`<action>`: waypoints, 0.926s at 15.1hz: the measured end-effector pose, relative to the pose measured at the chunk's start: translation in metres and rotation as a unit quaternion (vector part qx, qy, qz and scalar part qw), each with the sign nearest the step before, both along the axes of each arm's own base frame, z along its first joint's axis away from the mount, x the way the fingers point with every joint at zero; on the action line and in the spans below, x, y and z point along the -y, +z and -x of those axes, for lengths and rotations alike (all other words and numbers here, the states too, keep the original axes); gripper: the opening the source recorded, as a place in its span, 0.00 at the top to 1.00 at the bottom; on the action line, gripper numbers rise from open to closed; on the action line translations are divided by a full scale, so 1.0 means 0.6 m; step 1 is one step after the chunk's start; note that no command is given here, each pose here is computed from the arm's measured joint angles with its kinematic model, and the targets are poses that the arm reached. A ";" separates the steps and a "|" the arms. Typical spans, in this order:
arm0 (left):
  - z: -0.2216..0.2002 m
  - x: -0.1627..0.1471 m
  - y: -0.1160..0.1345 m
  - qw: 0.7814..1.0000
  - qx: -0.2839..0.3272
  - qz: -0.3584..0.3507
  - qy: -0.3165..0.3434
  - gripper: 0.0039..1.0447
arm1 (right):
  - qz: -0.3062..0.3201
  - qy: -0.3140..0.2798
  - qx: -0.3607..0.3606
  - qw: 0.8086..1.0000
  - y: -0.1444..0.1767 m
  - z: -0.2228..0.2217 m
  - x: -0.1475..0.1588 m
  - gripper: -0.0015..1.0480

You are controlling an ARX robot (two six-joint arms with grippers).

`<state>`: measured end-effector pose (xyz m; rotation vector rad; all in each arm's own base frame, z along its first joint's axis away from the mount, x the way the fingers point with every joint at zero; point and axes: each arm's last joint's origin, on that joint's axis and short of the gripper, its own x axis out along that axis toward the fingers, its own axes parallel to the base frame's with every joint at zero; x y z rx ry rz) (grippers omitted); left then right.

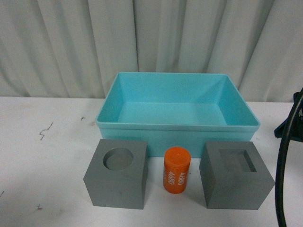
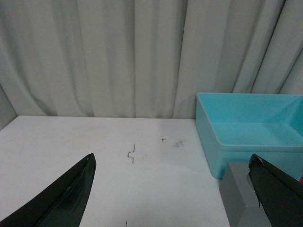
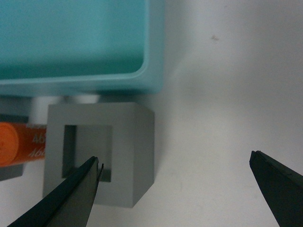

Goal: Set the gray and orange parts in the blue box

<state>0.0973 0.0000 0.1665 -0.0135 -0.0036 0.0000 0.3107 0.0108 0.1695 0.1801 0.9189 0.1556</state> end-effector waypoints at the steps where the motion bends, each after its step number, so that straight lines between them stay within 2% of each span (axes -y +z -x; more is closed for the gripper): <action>1: 0.000 0.000 0.000 1.000 0.000 0.000 0.000 0.06 | -0.013 0.016 -0.006 1.000 -0.003 0.000 -0.008 0.06; 8: 0.000 0.000 0.000 1.000 0.000 0.000 0.000 0.06 | -0.051 0.039 -0.048 0.997 -0.055 -0.024 -0.048 0.06; 14: 0.000 0.000 0.000 1.000 0.000 0.000 0.000 0.06 | -0.049 0.024 -0.073 0.996 -0.103 -0.036 -0.054 0.06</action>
